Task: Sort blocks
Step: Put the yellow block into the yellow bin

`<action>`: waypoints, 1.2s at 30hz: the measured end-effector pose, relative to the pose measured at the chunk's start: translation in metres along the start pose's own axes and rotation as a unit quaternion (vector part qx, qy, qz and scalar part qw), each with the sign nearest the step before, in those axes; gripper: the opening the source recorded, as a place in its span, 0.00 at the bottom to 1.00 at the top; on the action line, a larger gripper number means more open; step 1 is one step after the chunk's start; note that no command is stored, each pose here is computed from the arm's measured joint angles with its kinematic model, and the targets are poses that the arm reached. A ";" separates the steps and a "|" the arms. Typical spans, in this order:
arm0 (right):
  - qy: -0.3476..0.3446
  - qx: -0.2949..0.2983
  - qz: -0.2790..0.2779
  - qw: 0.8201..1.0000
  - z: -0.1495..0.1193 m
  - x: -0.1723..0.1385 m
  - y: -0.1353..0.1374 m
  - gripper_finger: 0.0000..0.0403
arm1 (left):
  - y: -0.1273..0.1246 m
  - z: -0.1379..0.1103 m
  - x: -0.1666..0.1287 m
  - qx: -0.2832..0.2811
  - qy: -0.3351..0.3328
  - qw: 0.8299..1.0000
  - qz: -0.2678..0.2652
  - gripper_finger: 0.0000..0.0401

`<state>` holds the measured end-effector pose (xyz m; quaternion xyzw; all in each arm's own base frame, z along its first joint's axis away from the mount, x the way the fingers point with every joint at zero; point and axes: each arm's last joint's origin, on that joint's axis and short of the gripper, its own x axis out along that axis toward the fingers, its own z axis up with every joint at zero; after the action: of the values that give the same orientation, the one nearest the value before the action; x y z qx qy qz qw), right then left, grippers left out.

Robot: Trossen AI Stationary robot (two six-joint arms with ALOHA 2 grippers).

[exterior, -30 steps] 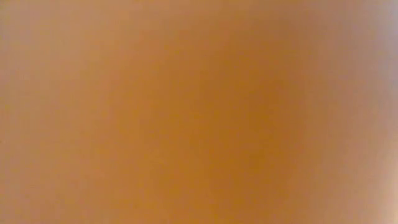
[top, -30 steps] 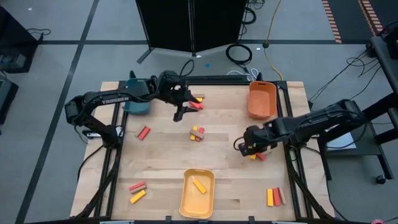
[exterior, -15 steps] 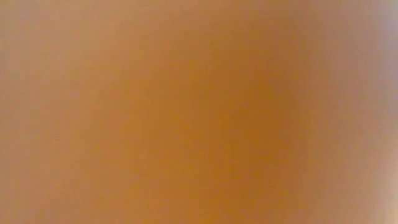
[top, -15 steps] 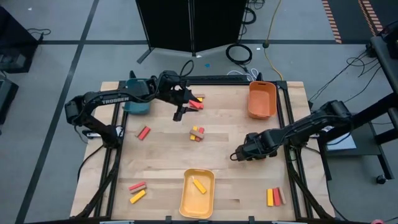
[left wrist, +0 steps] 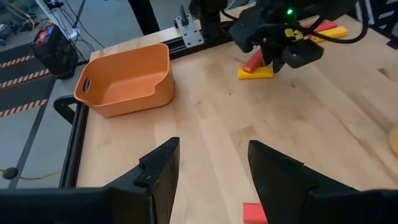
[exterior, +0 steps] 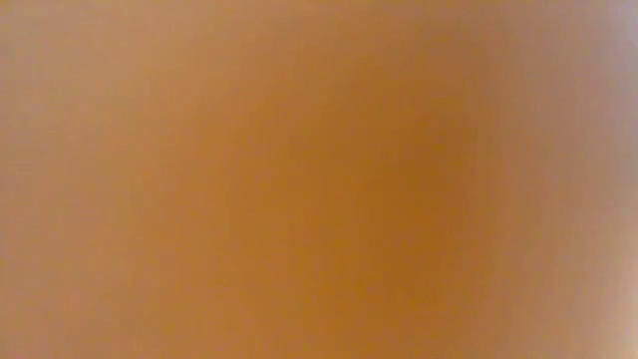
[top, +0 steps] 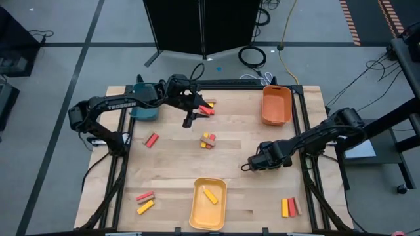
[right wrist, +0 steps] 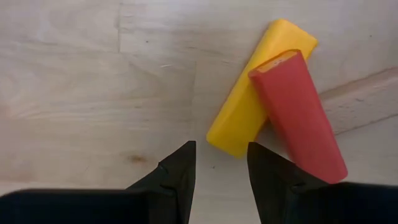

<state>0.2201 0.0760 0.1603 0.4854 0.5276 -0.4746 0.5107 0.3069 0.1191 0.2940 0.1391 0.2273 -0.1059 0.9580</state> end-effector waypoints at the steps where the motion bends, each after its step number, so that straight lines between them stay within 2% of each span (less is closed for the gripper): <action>1: -0.002 0.002 -0.001 1.000 0.000 0.000 0.000 0.29 | 0.000 0.000 0.000 0.000 -0.001 1.000 -0.001 0.46; 4: -0.004 0.011 -0.002 1.000 0.000 0.000 0.000 0.32 | -0.001 0.000 0.000 0.000 -0.006 1.000 -0.010 0.46; 11: -0.006 0.040 -0.008 0.999 0.001 0.000 -0.002 0.47 | -0.001 0.000 0.000 0.001 -0.007 1.000 -0.011 0.46; 15: -0.017 0.044 0.001 0.999 0.001 0.004 0.002 0.51 | -0.001 0.000 0.000 0.000 -0.007 1.000 -0.011 0.46; 23: -0.010 0.052 -0.018 0.998 -0.001 0.033 0.010 0.45 | -0.001 0.000 0.000 0.000 -0.007 1.000 -0.012 0.46; 31: -0.023 0.066 -0.021 0.997 0.000 0.028 0.005 0.34 | -0.001 0.000 0.000 0.000 -0.007 1.000 -0.012 0.46; 36: -0.025 0.067 -0.008 0.997 0.001 0.021 0.002 0.32 | -0.001 0.000 0.000 0.000 -0.007 1.000 -0.012 0.46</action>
<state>0.2220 0.0756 0.1388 0.5028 0.4853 -0.5248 0.4861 0.3068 0.1182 0.2943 0.1356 0.2222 -0.1188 0.9582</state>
